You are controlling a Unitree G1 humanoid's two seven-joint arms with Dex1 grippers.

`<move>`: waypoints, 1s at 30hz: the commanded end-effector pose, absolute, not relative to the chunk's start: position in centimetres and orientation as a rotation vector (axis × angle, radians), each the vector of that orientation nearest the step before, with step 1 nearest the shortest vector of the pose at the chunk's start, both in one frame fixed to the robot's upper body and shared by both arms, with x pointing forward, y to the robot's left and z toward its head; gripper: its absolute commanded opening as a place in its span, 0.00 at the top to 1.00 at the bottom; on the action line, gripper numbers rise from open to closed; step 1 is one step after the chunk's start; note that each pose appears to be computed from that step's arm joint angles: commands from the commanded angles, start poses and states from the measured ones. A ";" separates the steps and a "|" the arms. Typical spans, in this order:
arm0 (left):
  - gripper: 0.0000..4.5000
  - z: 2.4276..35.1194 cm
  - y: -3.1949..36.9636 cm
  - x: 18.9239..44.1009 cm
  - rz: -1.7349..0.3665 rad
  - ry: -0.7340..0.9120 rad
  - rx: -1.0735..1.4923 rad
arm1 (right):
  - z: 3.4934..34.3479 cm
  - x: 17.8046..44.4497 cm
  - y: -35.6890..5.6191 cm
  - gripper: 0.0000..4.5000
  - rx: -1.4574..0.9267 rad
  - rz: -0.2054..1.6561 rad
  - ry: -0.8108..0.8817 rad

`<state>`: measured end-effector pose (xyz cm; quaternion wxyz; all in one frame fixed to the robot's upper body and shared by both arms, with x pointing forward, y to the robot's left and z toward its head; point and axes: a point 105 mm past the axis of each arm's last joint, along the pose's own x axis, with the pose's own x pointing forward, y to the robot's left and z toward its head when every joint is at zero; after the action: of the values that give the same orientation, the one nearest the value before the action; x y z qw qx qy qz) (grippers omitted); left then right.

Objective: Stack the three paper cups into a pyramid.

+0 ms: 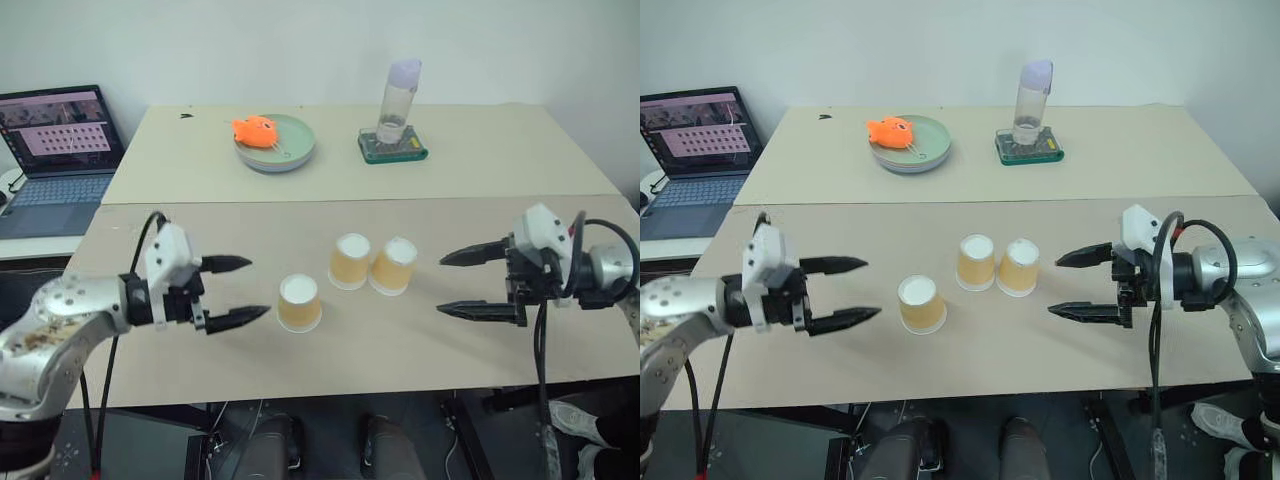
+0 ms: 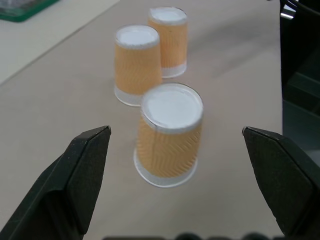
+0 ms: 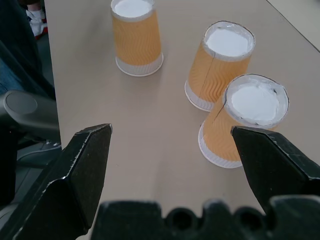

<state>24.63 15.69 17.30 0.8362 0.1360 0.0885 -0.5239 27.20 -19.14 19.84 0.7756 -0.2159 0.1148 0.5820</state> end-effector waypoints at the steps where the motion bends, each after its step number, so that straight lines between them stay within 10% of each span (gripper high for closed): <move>1: 0.00 16.8 14.8 24.1 -1.123 0.149 0.342 | 21.0 27.3 -18.8 0.00 -0.496 1.276 0.188; 30: 0.00 15.1 10.7 28.4 -1.170 -0.004 0.368 | 21.9 29.6 -25.6 0.00 -0.453 0.915 0.139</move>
<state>28.49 11.10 14.43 0.8236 0.1640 0.0156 -0.5428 29.57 -24.96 20.33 0.8611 -0.1996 0.0991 0.4569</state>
